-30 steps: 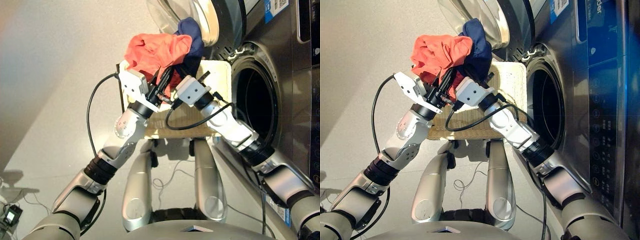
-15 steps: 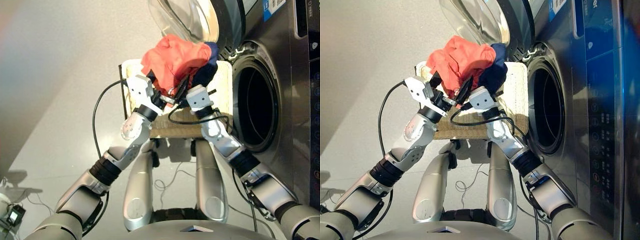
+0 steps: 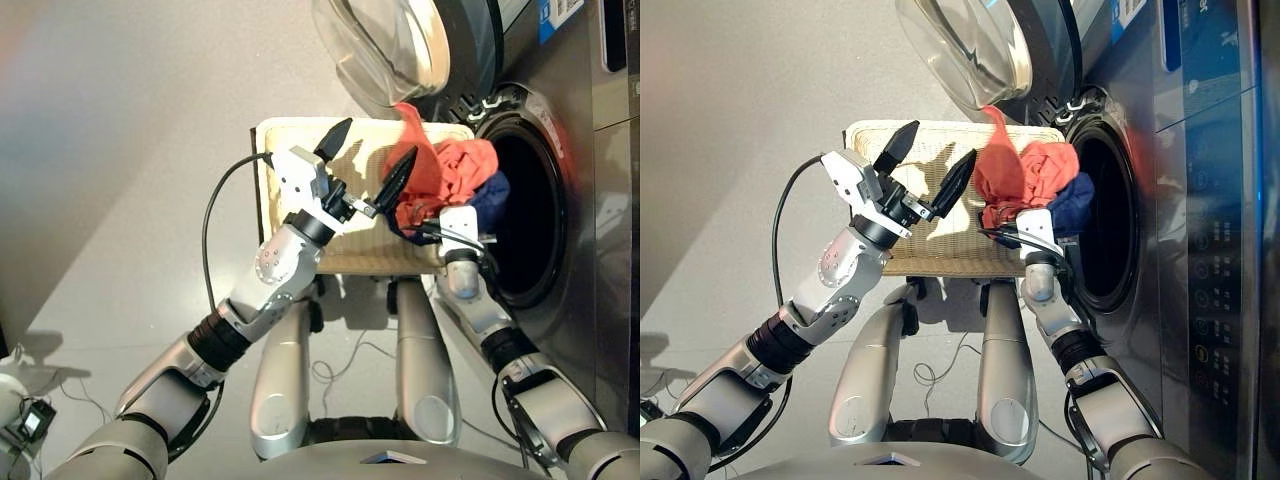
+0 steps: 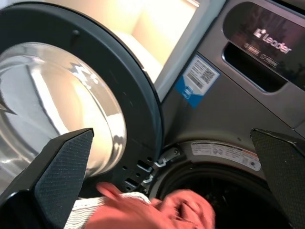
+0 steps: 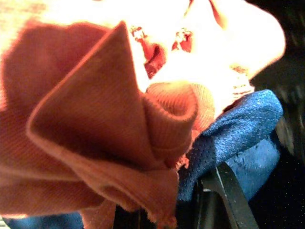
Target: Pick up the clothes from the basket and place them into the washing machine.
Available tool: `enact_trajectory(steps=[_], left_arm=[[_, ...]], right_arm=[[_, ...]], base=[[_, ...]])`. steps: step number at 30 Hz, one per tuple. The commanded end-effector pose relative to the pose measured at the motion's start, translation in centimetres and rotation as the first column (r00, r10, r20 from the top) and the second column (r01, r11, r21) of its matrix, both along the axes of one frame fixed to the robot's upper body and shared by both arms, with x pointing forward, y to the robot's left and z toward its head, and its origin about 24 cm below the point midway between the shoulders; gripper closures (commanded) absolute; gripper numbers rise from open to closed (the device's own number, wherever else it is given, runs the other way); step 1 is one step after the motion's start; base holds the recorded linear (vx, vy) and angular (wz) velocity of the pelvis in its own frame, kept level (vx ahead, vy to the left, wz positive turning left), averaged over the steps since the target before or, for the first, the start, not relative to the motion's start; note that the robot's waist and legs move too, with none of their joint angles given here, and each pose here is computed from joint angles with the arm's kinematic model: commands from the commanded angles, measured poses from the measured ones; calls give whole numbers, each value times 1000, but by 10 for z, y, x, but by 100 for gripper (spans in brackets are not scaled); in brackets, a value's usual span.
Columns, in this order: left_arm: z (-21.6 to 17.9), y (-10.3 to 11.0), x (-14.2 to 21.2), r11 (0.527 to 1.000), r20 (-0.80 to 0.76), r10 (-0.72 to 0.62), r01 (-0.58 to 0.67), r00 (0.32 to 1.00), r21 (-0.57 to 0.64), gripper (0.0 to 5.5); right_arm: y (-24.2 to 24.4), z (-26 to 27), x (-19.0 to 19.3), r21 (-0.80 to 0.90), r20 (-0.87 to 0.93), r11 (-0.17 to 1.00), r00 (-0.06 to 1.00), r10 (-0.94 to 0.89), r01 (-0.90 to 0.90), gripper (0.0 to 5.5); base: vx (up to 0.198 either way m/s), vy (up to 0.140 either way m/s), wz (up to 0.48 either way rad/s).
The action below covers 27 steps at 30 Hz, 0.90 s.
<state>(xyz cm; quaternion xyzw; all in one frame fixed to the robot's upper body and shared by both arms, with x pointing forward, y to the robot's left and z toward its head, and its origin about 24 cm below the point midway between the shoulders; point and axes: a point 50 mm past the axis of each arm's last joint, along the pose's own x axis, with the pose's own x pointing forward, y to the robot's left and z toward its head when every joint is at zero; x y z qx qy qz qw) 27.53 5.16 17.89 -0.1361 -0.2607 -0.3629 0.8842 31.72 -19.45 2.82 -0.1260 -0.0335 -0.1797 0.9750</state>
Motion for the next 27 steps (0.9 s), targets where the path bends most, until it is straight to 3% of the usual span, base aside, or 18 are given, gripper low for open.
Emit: enact_trajectory(steps=[1,7,13,17,27], left_arm=[[40,-2,-25,993,220,-46,70,974,-100,0],[42,-5,-25,989,207,-48,75,977,-124,0],[40,-7,-24,985,170,-66,91,983,-148,0],[38,-10,-25,983,151,-78,102,985,-156,0],[38,-5,-27,985,157,-51,75,986,-155,0]], right_arm=[[-13,18,0,182,146,976,979,-146,118,550],[-58,26,3,319,137,884,906,-401,342,550],[-128,79,5,425,224,732,721,-655,533,550],[-160,111,-1,501,271,652,612,-743,570,550],[-204,163,-19,541,361,596,476,-802,594,550]], base=[[0,0,0],[0,0,0],[0,0,0],[0,0,0],[0,0,0]])
